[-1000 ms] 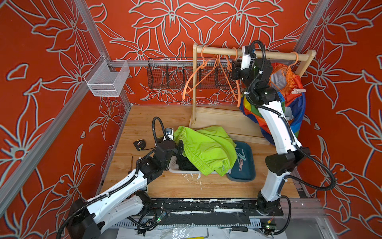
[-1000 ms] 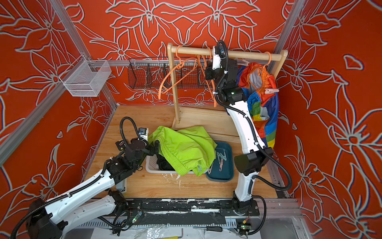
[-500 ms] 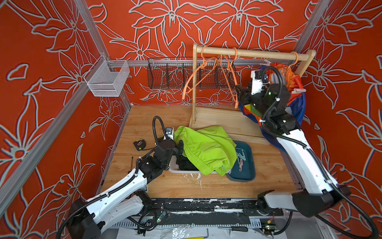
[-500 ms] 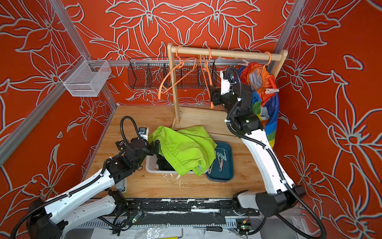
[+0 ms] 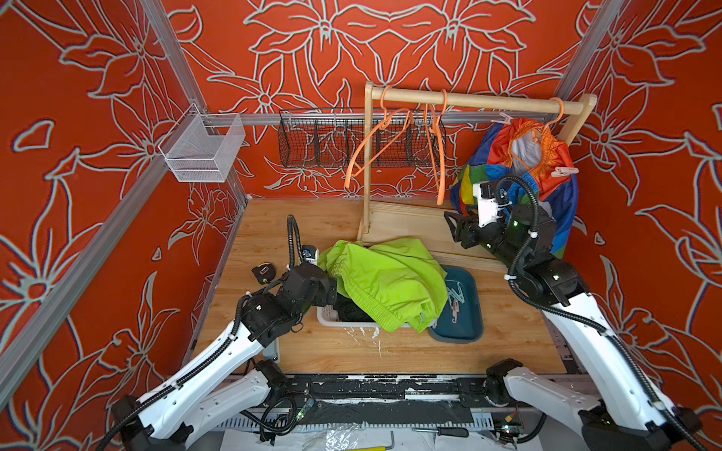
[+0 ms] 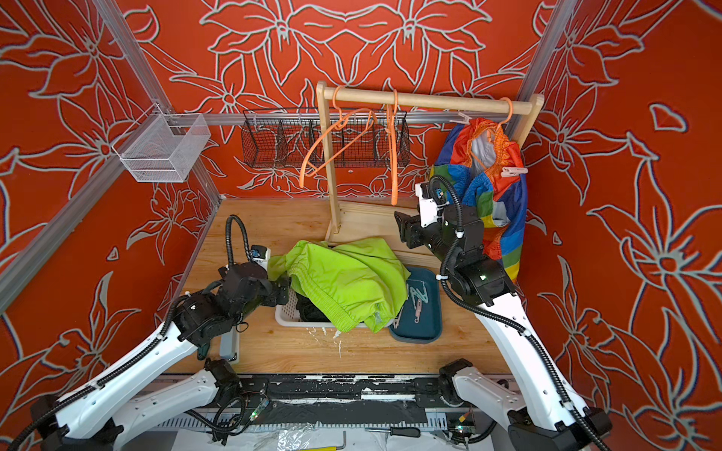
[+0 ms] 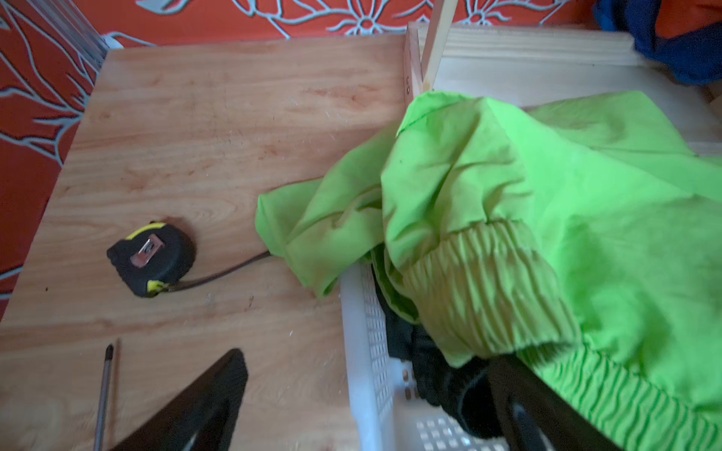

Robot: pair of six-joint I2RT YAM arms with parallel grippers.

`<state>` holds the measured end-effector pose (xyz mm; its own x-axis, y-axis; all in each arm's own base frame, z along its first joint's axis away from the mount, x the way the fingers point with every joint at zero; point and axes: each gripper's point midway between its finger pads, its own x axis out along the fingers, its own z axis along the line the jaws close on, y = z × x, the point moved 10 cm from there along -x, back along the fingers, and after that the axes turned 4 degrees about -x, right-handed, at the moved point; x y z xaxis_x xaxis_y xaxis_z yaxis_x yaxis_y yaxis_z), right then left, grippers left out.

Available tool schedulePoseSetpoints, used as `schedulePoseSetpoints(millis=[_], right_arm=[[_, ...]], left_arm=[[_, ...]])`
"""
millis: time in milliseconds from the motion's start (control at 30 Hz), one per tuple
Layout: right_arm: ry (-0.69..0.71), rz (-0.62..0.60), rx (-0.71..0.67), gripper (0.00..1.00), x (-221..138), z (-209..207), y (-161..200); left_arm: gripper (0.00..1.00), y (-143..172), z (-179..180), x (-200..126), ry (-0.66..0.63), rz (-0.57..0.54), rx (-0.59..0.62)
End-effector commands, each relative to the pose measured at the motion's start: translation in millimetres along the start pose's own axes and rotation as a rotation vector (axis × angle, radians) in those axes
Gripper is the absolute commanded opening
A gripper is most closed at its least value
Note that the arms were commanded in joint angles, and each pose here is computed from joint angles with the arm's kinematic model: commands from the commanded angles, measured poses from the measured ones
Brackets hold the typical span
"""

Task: Remove the clothespins securing shorts to the hanger
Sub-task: Place the hanger on the clothesline.

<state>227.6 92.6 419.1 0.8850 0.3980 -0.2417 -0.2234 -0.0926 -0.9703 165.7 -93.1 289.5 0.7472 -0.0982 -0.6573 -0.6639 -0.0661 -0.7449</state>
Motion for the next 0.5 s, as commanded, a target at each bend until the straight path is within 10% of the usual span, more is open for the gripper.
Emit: schedulePoseSetpoints(millis=[0, 233, 467], right_arm=[[-0.081, 0.11, 0.032, 0.65, 0.3, 9.9, 16.8], [-0.116, 0.291, 0.106, 0.66, -9.2, 17.3, 61.5], [-0.137, 0.45, 0.198, 0.69, -13.9, 20.6, 108.7]], left_arm=[[0.97, 12.6, 9.7, -16.8, -0.03, 0.178, -0.032], [0.97, -17.5, 23.7, -31.5, -0.088, 0.064, -0.138], [0.97, -44.4, 29.8, 39.6, 0.073, 0.117, -0.299]])
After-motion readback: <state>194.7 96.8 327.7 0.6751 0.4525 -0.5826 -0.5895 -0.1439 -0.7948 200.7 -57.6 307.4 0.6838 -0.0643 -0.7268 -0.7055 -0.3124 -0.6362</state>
